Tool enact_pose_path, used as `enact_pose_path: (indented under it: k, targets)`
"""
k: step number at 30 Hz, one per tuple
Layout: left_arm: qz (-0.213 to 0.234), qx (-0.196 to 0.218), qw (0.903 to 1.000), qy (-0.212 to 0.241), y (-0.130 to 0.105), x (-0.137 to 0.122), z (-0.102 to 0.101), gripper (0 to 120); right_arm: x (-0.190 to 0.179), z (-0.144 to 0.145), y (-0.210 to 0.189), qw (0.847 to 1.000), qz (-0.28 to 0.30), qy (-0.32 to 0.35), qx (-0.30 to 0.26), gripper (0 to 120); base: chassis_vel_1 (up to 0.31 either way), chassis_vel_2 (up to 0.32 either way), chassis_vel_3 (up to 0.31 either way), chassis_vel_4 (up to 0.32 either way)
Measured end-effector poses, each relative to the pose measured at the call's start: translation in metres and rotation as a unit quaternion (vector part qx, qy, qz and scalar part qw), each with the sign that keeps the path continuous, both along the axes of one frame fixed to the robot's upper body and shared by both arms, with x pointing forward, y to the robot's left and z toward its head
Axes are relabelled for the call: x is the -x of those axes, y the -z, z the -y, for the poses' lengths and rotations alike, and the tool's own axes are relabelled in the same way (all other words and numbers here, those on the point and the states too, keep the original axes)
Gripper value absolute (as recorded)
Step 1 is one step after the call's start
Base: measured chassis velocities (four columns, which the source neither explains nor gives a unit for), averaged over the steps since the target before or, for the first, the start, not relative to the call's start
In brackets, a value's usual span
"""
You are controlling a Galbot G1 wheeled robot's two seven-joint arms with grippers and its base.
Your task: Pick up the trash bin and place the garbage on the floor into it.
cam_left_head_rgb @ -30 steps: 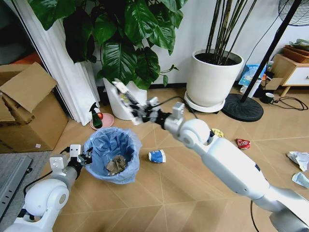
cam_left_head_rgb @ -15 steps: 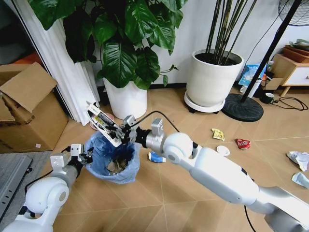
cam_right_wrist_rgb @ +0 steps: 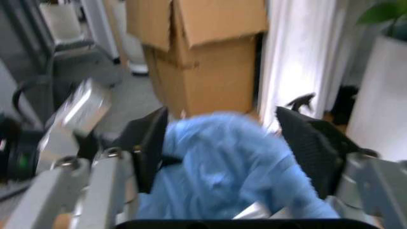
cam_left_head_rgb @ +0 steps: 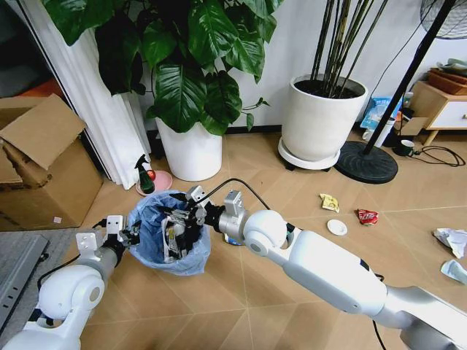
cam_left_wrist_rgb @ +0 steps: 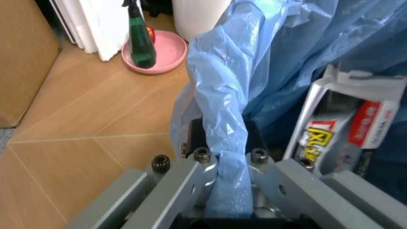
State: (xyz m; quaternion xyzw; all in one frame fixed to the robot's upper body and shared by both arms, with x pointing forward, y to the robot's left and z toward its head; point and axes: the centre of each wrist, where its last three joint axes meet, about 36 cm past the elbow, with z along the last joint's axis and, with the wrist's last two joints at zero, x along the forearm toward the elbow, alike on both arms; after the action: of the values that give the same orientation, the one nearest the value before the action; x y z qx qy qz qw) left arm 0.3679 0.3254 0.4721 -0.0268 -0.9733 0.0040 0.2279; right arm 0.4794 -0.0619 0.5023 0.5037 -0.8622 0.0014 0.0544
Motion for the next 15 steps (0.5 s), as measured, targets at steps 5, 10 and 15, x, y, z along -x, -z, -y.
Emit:
enact_pose_path:
  k: [5, 10, 15]
  targets:
    - [0.002, 0.000, 1.0000, -0.004, -0.001, 0.000, -0.002, 0, -0.011, 0.032, -0.024, 0.999, 0.011, 0.044, -0.013, 88, 0.000, 0.000, 0.000, 0.000]
    - [0.003, 0.000, 1.0000, -0.007, 0.000, 0.001, -0.002, 0, -0.027, 0.069, -0.032, 0.995, 0.015, 0.094, -0.010, 99, 0.000, 0.000, 0.000, 0.000]
    - [0.005, 0.001, 1.0000, -0.007, -0.002, 0.003, -0.002, 0, -0.059, 0.113, -0.012, 0.986, 0.001, 0.167, 0.014, 100, 0.000, 0.000, 0.000, 0.000]
